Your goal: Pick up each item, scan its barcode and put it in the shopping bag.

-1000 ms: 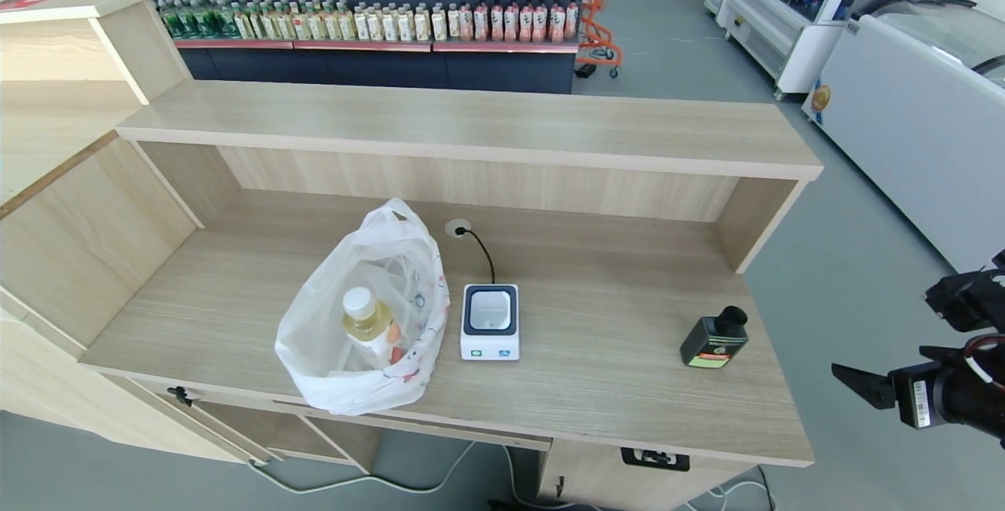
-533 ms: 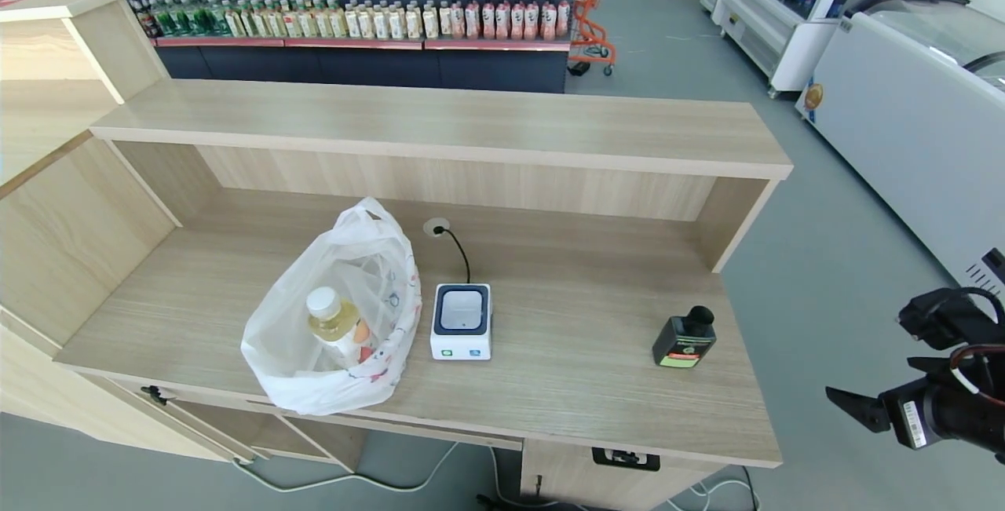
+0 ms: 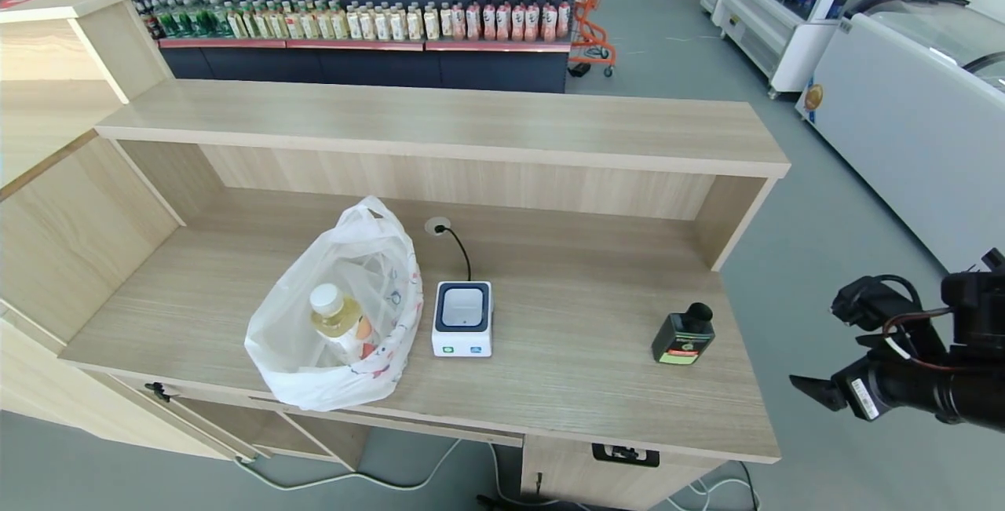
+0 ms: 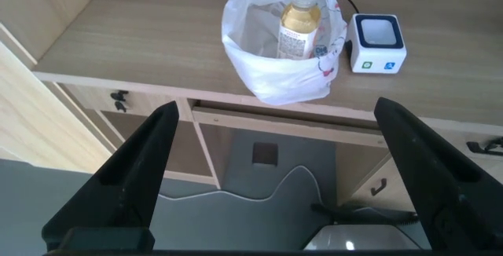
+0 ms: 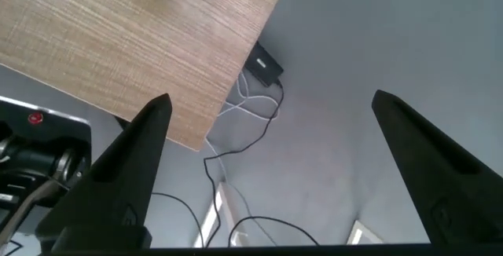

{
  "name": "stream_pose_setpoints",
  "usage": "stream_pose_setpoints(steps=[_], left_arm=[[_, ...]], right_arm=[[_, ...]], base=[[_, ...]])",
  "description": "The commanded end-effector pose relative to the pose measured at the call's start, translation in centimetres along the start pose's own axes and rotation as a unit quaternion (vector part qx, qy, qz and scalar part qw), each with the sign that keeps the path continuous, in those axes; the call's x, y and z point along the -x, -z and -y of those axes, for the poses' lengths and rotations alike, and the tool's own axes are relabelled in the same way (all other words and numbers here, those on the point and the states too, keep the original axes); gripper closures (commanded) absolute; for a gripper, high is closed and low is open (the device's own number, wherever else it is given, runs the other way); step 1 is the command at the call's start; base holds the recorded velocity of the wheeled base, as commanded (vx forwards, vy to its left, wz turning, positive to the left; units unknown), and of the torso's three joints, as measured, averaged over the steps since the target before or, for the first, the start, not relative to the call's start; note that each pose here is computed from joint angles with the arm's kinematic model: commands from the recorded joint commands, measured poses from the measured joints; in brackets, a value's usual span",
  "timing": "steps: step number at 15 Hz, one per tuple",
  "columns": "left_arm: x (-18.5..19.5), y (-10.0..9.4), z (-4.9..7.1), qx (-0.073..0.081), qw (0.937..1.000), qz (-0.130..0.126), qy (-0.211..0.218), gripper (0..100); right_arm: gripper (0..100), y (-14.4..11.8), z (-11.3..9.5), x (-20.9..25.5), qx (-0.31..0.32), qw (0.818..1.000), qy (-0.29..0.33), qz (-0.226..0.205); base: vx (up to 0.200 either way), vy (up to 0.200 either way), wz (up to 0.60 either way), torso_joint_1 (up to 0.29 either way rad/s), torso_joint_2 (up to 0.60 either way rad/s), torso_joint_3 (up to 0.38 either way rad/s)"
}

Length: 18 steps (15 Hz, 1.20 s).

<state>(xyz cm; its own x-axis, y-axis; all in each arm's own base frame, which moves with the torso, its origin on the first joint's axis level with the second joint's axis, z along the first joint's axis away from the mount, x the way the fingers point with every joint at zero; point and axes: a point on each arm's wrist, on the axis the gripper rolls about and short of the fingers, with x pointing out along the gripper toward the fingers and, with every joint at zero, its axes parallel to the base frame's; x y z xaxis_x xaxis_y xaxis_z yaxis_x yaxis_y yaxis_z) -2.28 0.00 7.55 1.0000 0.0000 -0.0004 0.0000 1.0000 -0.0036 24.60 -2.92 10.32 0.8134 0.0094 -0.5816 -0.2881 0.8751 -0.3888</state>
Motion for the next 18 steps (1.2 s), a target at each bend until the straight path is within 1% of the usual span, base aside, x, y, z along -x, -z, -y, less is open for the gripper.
stream_pose_setpoints(steps=[1, 2, 4, 7, 8, 10, 11, 14, 15, 18], left_arm=[[0.0, 0.0, 0.0, 0.0, 1.0, 0.0, 0.0, 0], [0.0, 0.0, 0.0, 0.0, 1.0, 0.0, 0.0, 0], [0.0, 0.0, 0.0, 0.0, 1.0, 0.0, 0.0, 0], [0.0, 0.0, 0.0, 0.0, 1.0, -0.001, 0.0, 0], [0.0, 0.0, 0.0, 0.0, 1.0, 0.0, 0.0, 0], [0.0, 0.0, 0.0, 0.0, 1.0, 0.0, 0.0, 0], [0.0, 0.0, 0.0, 0.0, 1.0, -0.001, 0.0, 0], [0.0, 0.0, 0.0, 0.0, 1.0, 0.0, 0.0, 0], [0.0, 0.0, 0.0, 0.0, 1.0, 0.0, 0.0, 0], [0.0, 0.0, 0.0, 0.0, 1.0, -0.001, 0.0, 0]], right_arm=[[0, -0.2, -1.0, -2.7, 0.014, 0.999, -0.035, -0.015], [0, -0.5, -1.5, -3.2, 0.02, 0.999, -0.049, -0.012], [0, -1.5, -2.9, -4.4, 0.038, 0.996, -0.076, 0.011], [0, -3.0, -4.2, -6.9, 0.059, 0.994, -0.079, 0.054], [0, -3.3, -4.5, -7.6, 0.064, 0.993, -0.082, 0.06], [0, -3.7, -4.8, -8.1, 0.068, 0.992, -0.085, 0.064], [0, -4.0, -5.3, -8.9, 0.074, 0.991, -0.092, 0.065], [0, -3.8, -6.0, -9.8, 0.078, 0.99, -0.101, 0.058], [100, -3.9, -6.0, -10.1, 0.081, 0.99, -0.101, 0.059], [100, -4.2, -5.9, -11.0, 0.085, 0.99, -0.098, 0.063]], base=[[0.0, 0.0, 0.0, 0.0, 0.0, 0.0], [0.0, 0.0, 0.0, 0.0, 0.0, 0.0], [0.0, 0.0, 0.0, 0.0, 0.0, 0.0], [0.0, 0.0, 0.0, 0.0, 0.0, 0.0], [0.0, 0.0, 0.0, 0.0, 0.0, 0.0], [0.0, 0.0, 0.0, 0.0, 0.0, 0.0], [0.0, 0.0, 0.0, 0.0, 0.0, 0.0], [0.0, 0.0, 0.0, 0.0, 0.0, 0.0], [0.0, 0.0, 0.0, 0.0, 0.0, 0.0], [0.0, 0.0, 0.0, 0.0, 0.0, 0.0]])
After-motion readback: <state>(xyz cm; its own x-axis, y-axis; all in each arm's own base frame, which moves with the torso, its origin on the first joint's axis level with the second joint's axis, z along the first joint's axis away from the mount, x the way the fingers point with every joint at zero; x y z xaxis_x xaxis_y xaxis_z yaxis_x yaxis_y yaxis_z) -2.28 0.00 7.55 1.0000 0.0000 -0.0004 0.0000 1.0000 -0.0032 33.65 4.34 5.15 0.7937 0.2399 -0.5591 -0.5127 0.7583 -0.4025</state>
